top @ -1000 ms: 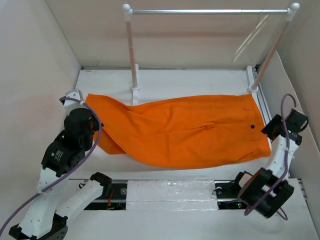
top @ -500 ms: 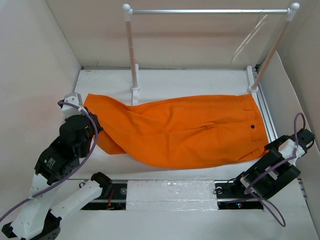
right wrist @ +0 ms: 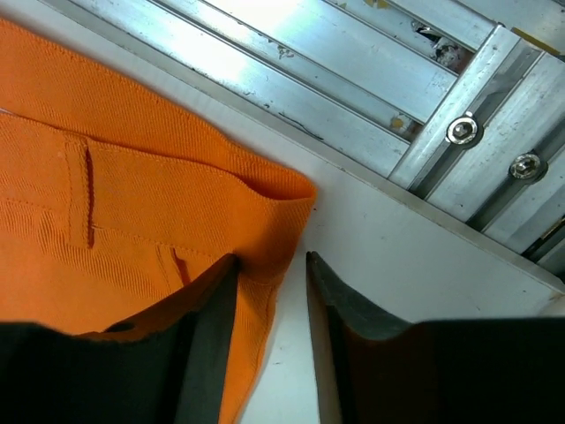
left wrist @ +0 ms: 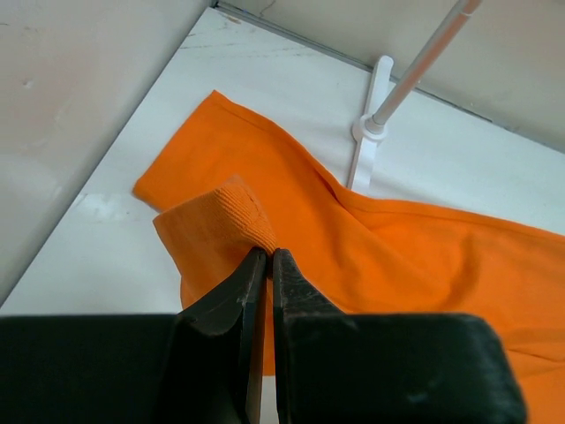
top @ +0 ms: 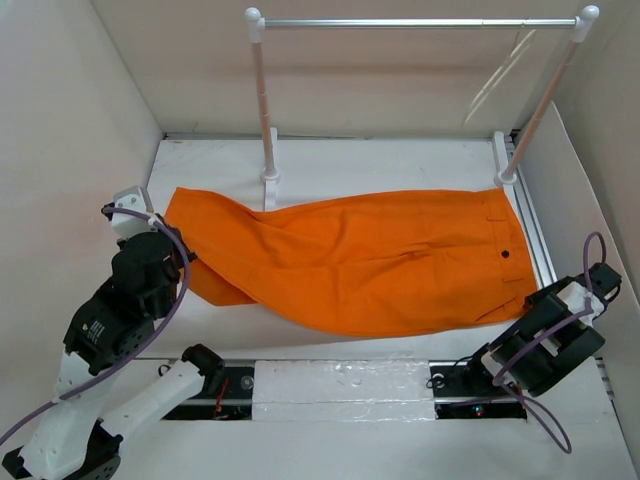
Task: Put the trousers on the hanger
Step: Fold the trousers
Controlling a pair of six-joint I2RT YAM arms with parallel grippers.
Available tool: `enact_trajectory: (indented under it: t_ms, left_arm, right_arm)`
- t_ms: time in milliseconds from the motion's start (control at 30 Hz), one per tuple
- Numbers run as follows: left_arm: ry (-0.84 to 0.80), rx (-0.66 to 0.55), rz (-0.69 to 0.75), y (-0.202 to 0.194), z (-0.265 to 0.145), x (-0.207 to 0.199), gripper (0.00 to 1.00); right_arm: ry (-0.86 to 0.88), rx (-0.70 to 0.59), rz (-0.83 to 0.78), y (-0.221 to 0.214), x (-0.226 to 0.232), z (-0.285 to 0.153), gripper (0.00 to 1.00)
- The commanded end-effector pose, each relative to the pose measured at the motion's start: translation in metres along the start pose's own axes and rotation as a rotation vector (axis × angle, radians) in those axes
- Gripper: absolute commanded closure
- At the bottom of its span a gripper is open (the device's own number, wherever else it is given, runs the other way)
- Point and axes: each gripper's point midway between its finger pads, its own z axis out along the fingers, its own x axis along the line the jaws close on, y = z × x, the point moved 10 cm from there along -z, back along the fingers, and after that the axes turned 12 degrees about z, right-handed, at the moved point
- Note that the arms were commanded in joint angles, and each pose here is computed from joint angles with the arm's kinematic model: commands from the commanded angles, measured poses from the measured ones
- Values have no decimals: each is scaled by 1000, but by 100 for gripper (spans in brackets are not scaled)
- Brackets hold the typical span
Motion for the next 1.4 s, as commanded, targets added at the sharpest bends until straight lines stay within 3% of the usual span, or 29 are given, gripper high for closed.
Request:
enact_trajectory:
  t_ms: [0, 33, 100, 133, 300, 400, 533, 633, 700, 833, 867, 967, 1067, 1367]
  left_arm:
    - [35, -88, -78, 16, -6, 7, 100]
    - [43, -83, -74, 13, -4, 6, 100]
    - [72, -77, -70, 9, -1, 6, 100]
    - [88, -66, -61, 3, 2, 6, 100]
    - [163, -91, -154, -1, 3, 11, 100]
    - [147, -178, -181, 6, -1, 16, 100]
    - [294, -135, -98, 4, 16, 9, 100]
    - [320, -129, -50, 4, 28, -2, 100]
    - [335, -136, -26, -2, 41, -11, 100]
    - [399, -3, 36, -34, 79, -29, 100]
    - [431, 91, 37, -41, 104, -22, 100]
    - [479, 171, -34, -39, 139, 3, 100]
    - [518, 193, -150, -31, 165, 24, 100]
    - [660, 262, -101, -25, 240, 32, 100]
  right_arm:
    - [-43, -58, 0, 4, -4, -2, 58]
    - [-41, -48, -7, 6, -3, -1, 63]
    - [-63, -15, -14, 7, -4, 3, 92]
    - [-57, -6, -19, 8, -3, 3, 100]
    - [-25, -167, -110, 39, 12, -43, 100]
    - [8, -223, -192, 53, 41, -76, 100]
    - [152, -295, -271, 54, 86, -99, 100]
    - [153, -336, -314, 64, 115, -109, 100]
    - [164, -301, -354, 65, 135, -100, 100]
    - [193, -285, -399, 77, 171, -86, 100]
    - [213, -293, -409, 81, 182, -88, 100]
    - [247, -262, -419, 90, 198, -71, 100]
    - [300, -248, -433, 97, 219, -57, 100]
    - [395, -213, -430, 100, 261, -20, 100]
